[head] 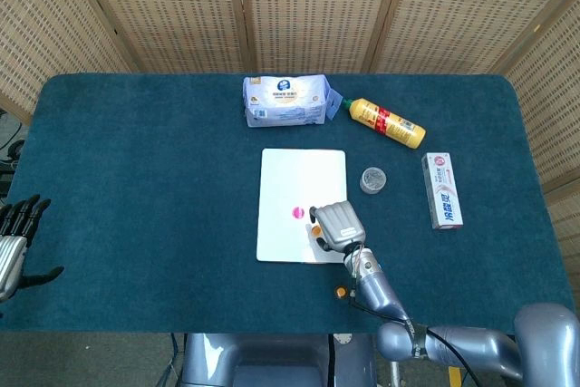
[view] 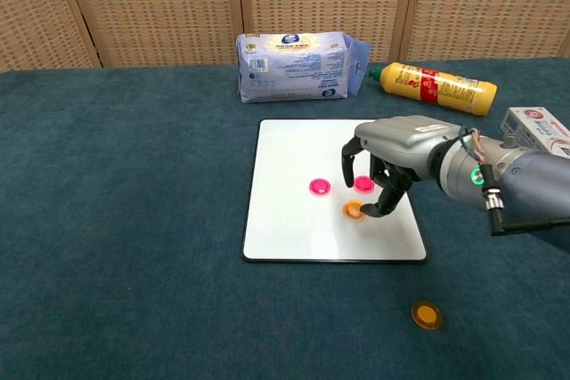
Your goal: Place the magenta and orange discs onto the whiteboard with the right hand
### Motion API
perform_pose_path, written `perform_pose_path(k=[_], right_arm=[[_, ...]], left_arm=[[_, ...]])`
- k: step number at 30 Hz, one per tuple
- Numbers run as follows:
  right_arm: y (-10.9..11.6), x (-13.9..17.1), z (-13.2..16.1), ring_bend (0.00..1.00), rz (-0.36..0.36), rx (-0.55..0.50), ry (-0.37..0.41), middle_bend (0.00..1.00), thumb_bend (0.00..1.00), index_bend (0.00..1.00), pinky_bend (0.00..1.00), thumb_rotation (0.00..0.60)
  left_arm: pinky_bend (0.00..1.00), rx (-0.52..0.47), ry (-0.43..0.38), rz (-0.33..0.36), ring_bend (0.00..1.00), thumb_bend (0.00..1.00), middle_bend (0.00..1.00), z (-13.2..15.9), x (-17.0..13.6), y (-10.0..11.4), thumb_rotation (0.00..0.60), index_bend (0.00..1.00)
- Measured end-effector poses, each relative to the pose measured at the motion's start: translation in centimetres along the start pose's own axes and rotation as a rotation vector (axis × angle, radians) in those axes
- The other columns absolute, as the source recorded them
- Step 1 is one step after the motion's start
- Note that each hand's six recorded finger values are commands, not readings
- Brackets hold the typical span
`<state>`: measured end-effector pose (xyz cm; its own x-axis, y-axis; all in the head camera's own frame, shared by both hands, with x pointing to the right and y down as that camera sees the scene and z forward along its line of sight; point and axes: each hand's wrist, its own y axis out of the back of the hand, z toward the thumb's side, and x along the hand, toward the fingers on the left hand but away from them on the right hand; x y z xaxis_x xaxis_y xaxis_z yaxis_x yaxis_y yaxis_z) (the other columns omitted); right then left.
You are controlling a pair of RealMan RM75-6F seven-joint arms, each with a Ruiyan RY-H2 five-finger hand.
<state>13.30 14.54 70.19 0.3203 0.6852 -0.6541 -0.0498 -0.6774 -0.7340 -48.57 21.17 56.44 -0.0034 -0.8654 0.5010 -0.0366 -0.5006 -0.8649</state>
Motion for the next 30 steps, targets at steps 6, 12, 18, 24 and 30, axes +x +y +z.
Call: perform_pose_path(k=[6, 12, 18, 24, 30], right_arm=[[0.5, 1.1, -0.2, 0.93, -0.011, -0.007, 0.013, 0.91, 0.35, 0.4, 1.0, 0.6], [0.5, 3.9, -1.4, 0.93, -0.008, -0.024, 0.042, 0.91, 0.36, 0.4, 1.0, 0.6], [-1.5, 7.3, -2.9, 0.93, 0.037, -0.006, 0.073, 0.91, 0.36, 0.4, 1.0, 0.6], [-3.6, 10.0, -3.6, 0.93, 0.073, -0.007, 0.109, 0.91, 0.36, 0.4, 1.0, 0.6], [-4.8, 10.9, -3.4, 0.93, 0.092, -0.011, 0.13, 0.91, 0.36, 0.4, 1.0, 0.6]], left_arm=[[0.0, 0.001, -0.004, 0.0, 0.0, 0.0, 0.0, 0.1, -0.1, 0.0, 0.6, 0.0], [0.0, 0.004, -0.014, -0.003, 0.0, 0.0, 0.0, 0.3, -0.2, -0.1, 0.6, 0.0], [0.0, 0.01, -0.027, 0.003, 0.0, 0.0, 0.0, 0.6, -0.5, 0.0, 0.6, 0.0], [0.0, 0.016, -0.027, 0.001, 0.0, 0.0, 0.0, 0.8, -0.5, -0.2, 0.6, 0.0], [0.0, 0.018, -0.024, -0.003, 0.0, 0.0, 0.0, 0.7, -0.4, -0.3, 0.6, 0.0]])
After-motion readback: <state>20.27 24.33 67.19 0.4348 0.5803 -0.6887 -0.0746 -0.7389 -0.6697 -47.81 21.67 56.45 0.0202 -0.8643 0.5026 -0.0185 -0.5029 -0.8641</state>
